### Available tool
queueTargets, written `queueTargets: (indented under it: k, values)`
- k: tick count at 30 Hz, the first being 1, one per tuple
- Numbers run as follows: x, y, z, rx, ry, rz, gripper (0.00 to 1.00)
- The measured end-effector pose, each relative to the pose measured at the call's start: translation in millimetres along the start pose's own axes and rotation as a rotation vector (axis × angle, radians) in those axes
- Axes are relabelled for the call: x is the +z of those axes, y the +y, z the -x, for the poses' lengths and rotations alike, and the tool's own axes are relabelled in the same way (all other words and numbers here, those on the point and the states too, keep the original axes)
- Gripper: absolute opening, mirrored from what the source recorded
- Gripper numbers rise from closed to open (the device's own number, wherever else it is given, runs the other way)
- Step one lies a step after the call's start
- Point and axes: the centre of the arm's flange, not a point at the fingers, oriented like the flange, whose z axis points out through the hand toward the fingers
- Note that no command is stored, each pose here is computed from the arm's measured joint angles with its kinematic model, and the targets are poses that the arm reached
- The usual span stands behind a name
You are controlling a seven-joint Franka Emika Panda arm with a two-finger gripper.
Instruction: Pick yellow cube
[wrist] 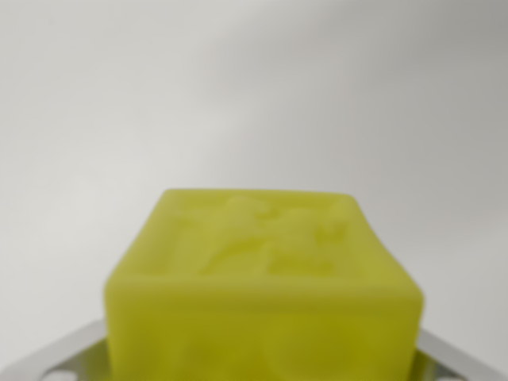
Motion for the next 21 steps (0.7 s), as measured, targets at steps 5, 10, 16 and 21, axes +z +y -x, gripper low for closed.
queueTargets:
  k: [5,10,16,21]
  values:
    - [-12.6,0.0,0.0,0.0,0.0001,-0.0001,0.0]
    - [-25.1,0.0,0.0,0.0,0.0001,-0.0001,0.0]
    - [-38.5,0.0,-0.1,0.0,0.0001,-0.0003,0.0]
    - [-40.4,0.0,-0.1,0.0,0.0001,-0.0002,0.0]
